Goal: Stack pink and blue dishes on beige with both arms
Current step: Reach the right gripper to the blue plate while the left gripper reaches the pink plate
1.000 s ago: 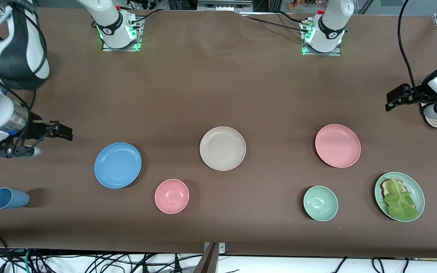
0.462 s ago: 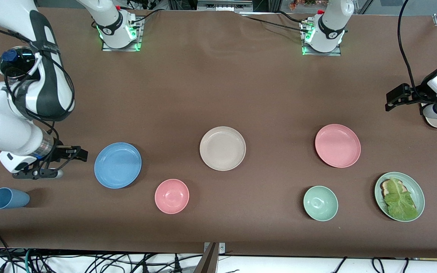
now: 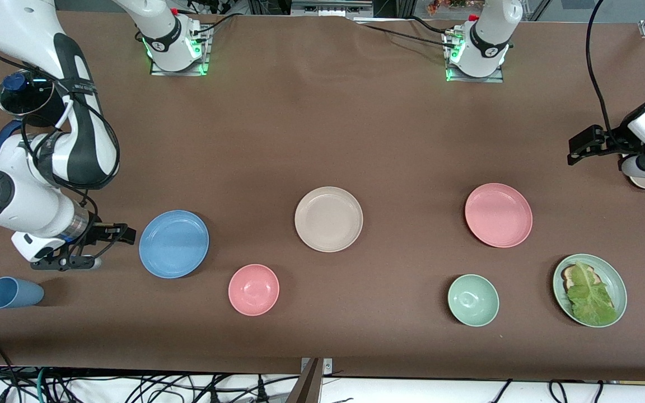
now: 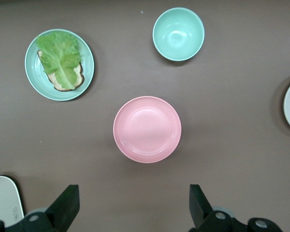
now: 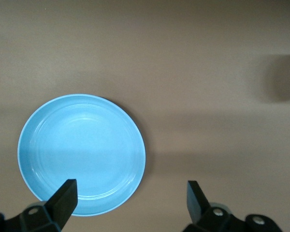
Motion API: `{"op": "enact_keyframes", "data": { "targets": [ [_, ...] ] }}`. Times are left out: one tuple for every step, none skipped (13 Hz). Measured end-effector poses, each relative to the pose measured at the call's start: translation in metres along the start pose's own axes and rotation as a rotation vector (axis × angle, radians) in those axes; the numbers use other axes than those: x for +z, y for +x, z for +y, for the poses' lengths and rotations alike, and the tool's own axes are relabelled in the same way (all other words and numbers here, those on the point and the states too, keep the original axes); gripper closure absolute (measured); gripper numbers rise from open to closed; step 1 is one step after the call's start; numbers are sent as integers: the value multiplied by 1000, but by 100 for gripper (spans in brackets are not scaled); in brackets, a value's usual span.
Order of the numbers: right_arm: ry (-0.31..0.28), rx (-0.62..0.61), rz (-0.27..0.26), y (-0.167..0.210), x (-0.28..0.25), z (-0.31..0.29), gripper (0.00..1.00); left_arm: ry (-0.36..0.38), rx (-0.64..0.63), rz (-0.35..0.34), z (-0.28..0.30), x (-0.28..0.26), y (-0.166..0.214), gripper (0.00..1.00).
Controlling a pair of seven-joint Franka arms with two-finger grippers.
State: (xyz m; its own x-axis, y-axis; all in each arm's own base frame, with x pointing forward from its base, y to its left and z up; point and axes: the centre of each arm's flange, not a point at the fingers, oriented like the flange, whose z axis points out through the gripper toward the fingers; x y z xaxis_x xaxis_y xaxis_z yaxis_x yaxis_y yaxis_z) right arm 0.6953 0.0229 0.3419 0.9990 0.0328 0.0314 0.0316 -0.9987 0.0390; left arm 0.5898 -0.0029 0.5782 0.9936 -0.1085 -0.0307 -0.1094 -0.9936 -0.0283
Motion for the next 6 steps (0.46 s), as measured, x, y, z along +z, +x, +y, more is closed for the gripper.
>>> {"op": "enact_keyframes", "data": {
  "targets": [
    [1, -1, 11, 1, 0, -1, 0, 12, -4, -21, -4, 12, 5, 0],
    [1, -2, 21, 3, 2, -2, 0, 13, -11, -44, -10, 26, 10, 0],
    [3, -2, 26, 4, 7, -3, 0, 14, -18, -69, -15, 41, 15, 0],
    [4, 0, 28, 5, 16, -3, 0, 12, -25, -98, -21, 60, 21, 0],
    [5, 1, 25, 6, 28, -3, 0, 9, -32, -124, -27, 80, 28, 0],
    [7, 6, 21, 6, 41, -2, 0, 4, -39, -154, -33, 102, 34, 0]
  ]
}}
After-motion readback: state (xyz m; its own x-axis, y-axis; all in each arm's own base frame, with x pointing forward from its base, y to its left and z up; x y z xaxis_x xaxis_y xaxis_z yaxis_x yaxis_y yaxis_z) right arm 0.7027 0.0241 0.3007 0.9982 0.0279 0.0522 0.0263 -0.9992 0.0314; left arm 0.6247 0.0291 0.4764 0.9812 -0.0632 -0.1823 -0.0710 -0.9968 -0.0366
